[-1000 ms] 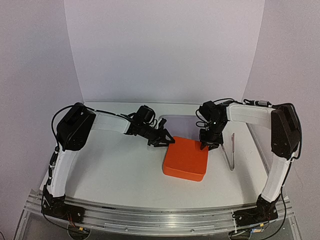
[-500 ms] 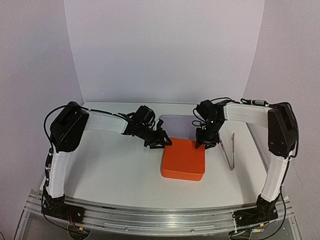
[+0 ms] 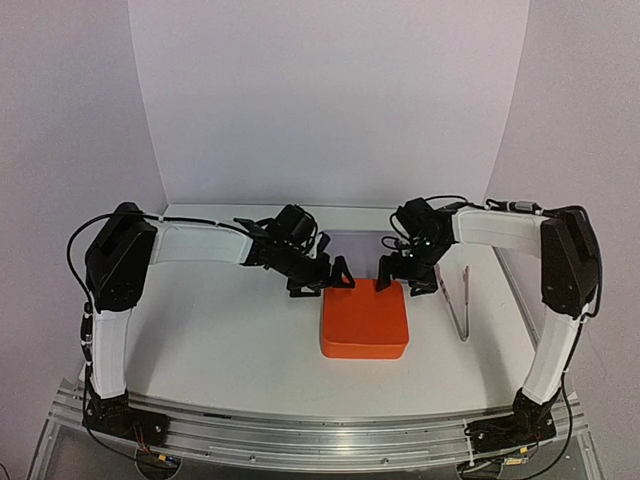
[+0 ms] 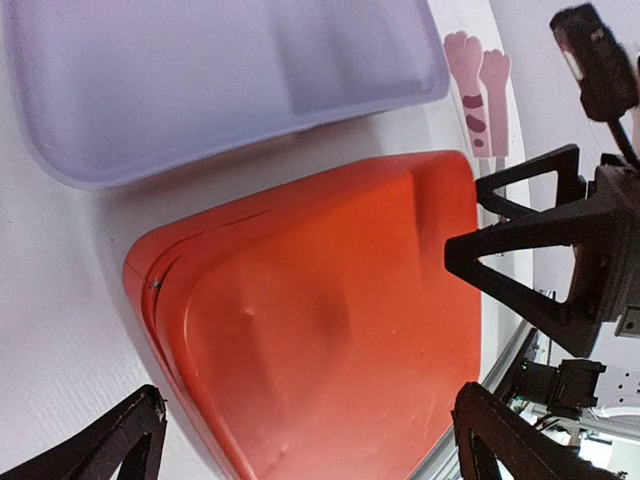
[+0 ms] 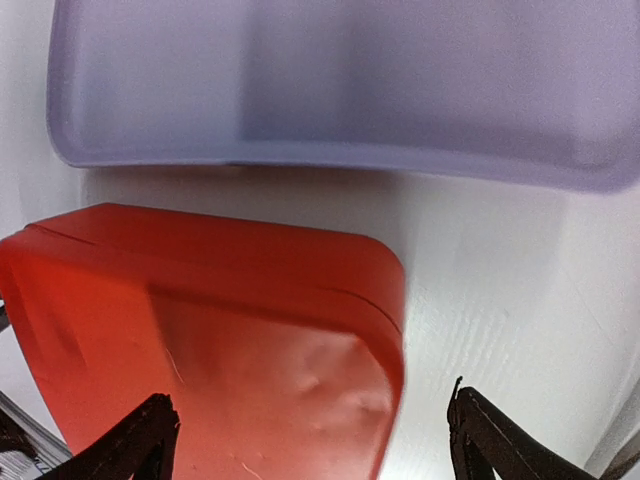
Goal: Pack the cookies
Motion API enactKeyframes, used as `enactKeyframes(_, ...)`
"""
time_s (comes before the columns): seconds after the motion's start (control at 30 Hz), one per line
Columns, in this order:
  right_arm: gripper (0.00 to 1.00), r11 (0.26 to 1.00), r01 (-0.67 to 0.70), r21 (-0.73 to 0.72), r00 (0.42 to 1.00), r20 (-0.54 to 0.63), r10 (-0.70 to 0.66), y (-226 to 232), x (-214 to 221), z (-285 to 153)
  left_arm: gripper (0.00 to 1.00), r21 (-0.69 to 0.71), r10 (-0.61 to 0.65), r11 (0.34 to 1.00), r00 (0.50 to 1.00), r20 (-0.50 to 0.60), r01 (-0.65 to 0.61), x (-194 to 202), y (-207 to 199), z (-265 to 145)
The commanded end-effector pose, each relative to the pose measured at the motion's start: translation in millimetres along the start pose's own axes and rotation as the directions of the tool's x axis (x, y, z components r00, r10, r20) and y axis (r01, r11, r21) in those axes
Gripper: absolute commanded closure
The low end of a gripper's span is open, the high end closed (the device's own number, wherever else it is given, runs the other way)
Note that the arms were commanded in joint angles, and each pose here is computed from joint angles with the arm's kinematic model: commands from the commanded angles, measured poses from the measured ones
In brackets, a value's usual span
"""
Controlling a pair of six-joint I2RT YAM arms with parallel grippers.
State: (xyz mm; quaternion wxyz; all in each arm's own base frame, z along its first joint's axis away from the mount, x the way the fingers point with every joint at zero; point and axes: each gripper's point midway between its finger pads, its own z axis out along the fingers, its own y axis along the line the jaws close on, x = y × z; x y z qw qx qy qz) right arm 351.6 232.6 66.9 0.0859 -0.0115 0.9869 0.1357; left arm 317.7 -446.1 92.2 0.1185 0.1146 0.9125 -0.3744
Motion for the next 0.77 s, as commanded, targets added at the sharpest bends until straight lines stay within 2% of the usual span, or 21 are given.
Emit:
enactKeyframes(0.0,0.07,0.999,-0.026,0.024,0.979,0.202,0.020,-19.0,-16.7,-67.5,0.00,-0.130,0.073,0.991,0.965,0.253,-0.041,-47.1,-16.8,-80.7)
enactKeyframes(0.2,0.05,0.970,-0.148,0.195,0.901,0.431,0.051,-79.6,-6.3,-129.5,0.00,-0.313,0.040,0.942,0.890,0.454,0.118,-71.4,32.0,-169.0)
enactKeyframes(0.3,0.04,0.962,-0.181,0.205,0.852,0.522,0.049,-92.7,3.4,-159.0,0.00,-0.386,0.028,0.896,0.841,0.541,0.218,-68.9,54.7,-209.4)
enactKeyframes(0.47,0.03,0.937,-0.232,0.263,0.782,0.623,0.018,-117.8,17.9,-191.4,0.00,-0.438,0.036,0.818,0.727,0.686,0.373,-53.2,76.9,-277.6)
enactKeyframes(0.57,0.03,0.915,-0.278,0.292,0.743,0.670,0.012,-134.0,27.8,-204.0,0.00,-0.454,0.031,0.775,0.691,0.722,0.439,-42.5,89.1,-299.3)
enactKeyframes(0.73,0.02,0.916,-0.275,0.294,0.733,0.681,0.001,-139.4,37.5,-207.2,0.00,-0.442,0.007,0.760,0.674,0.739,0.476,-30.7,95.4,-308.3)
